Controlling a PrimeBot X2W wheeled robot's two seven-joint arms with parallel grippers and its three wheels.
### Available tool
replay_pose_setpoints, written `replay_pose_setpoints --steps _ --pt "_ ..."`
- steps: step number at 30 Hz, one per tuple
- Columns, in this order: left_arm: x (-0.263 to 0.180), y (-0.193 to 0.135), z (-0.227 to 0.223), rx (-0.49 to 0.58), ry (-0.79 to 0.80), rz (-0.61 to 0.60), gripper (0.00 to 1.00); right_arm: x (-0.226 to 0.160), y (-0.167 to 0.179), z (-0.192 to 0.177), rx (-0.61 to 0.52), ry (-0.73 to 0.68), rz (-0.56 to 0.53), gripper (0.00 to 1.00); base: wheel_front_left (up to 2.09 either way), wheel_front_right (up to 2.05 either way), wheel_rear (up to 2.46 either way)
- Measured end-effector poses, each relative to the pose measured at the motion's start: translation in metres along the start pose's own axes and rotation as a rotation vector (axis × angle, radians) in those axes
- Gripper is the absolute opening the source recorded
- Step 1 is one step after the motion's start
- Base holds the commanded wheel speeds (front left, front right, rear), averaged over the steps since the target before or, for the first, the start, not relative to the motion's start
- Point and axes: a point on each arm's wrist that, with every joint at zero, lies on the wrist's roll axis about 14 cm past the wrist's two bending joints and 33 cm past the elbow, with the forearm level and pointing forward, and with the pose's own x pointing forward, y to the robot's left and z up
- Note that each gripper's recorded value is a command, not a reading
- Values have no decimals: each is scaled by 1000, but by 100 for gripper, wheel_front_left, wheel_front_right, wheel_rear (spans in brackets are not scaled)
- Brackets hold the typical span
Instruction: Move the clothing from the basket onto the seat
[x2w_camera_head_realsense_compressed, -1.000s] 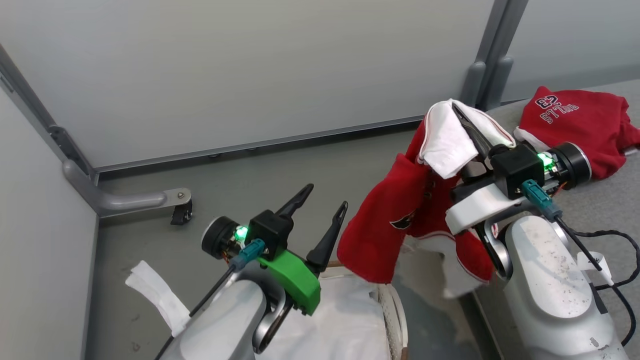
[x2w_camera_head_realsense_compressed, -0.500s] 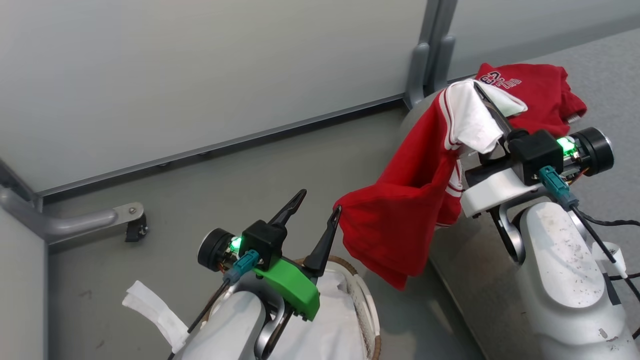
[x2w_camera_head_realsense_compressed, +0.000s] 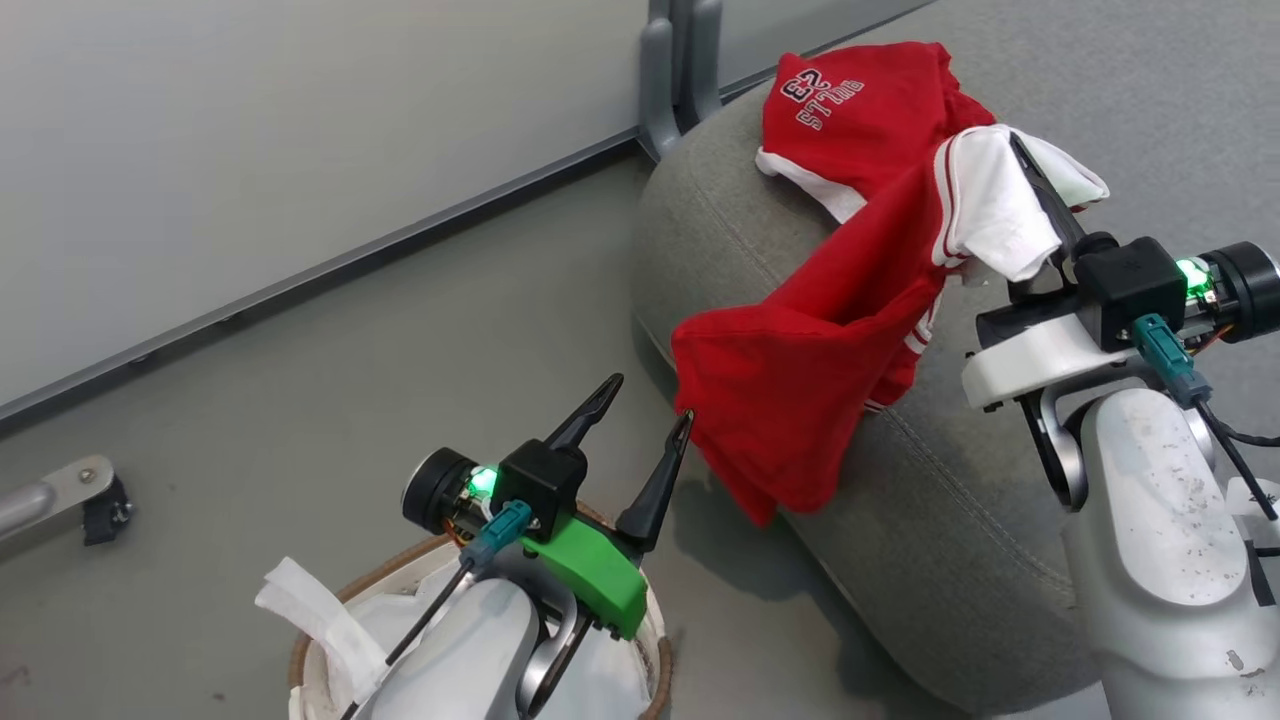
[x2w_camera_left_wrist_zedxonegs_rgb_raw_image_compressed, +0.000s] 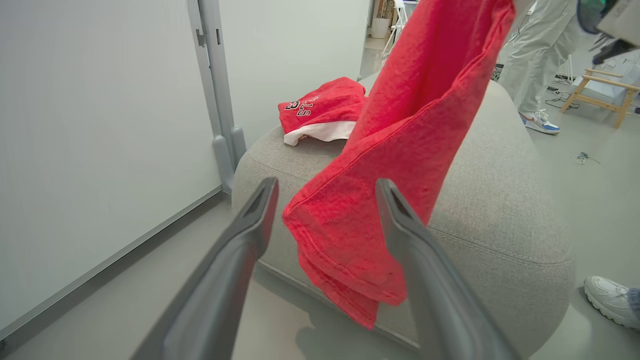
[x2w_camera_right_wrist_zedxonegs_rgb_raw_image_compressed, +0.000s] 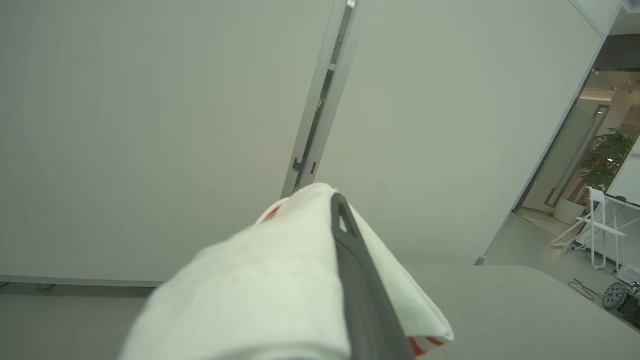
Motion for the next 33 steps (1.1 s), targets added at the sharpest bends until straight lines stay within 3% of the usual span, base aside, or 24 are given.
replay_pose_setpoints --steps 8,13,20,26,33 --pt "17 -11 -17 -44 19 -69 100 -8 -12 -28 -29 84 -30 0 0 0 0" --pt "23 -4 -24 -61 24 -71 100 15 -11 -21 -85 51 -6 0 0 0 0" --pt "24 19 -36 -63 34 -45 100 81 -29 30 -214 -121 -3 0 0 0 0" --pt "17 39 -44 -65 44 -3 100 134 -67 85 -347 -264 -70 0 0 0 0" --pt "6 63 -50 -61 52 57 100 184 -84 115 -448 -282 -94 0 0 0 0"
